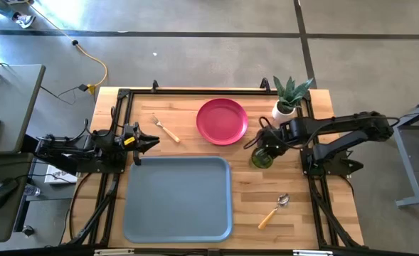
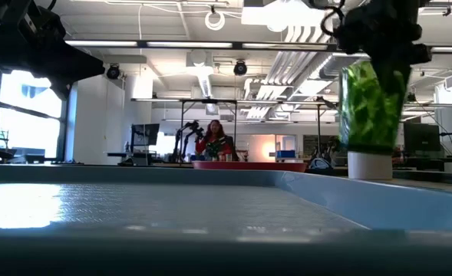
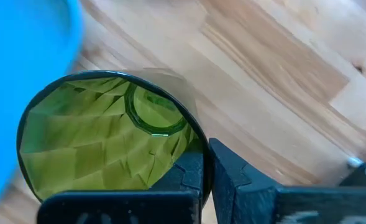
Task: Pick and place plate/cup/fork/spoon on tray
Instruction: Put the green glass on the blue serving tray
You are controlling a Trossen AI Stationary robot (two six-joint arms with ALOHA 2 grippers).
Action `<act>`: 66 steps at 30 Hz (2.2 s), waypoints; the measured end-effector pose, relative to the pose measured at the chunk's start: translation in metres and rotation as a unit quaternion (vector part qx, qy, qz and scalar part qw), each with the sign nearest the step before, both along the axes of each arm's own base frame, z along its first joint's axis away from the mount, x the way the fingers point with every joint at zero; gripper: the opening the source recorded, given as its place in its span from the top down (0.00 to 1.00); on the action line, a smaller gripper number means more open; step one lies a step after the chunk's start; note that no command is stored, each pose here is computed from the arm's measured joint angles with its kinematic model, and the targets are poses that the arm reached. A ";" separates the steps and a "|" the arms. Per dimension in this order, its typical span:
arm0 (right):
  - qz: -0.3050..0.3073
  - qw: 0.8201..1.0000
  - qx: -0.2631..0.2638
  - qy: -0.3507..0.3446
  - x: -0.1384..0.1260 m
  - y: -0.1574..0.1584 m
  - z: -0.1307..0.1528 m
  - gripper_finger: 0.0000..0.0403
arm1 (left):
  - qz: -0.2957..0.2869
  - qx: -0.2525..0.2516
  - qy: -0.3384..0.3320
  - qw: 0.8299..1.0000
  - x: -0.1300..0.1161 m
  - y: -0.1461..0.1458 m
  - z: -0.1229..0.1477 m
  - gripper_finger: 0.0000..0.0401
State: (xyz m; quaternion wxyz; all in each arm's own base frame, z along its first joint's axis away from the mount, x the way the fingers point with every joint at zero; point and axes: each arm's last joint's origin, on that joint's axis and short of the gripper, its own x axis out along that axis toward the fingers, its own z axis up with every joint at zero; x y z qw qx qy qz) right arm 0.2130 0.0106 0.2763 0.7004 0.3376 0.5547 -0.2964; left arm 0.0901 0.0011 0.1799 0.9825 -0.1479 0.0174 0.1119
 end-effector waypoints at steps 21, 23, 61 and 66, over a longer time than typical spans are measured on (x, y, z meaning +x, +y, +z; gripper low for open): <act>-0.036 0.967 -0.099 -0.234 0.025 -0.005 0.094 1.00 | 0.000 0.000 0.000 1.000 0.000 0.000 0.000 0.86; -0.029 0.965 -0.103 -0.241 0.028 -0.005 0.099 1.00 | 0.000 0.000 0.000 1.000 0.000 0.000 0.000 0.86; 0.114 0.993 -0.018 -0.032 0.153 0.030 0.022 1.00 | 0.000 0.001 0.010 1.000 0.000 0.000 -0.002 0.86; 0.124 0.992 -0.017 -0.012 0.162 0.036 0.005 1.00 | 0.000 0.001 0.016 1.000 0.000 0.000 -0.003 0.86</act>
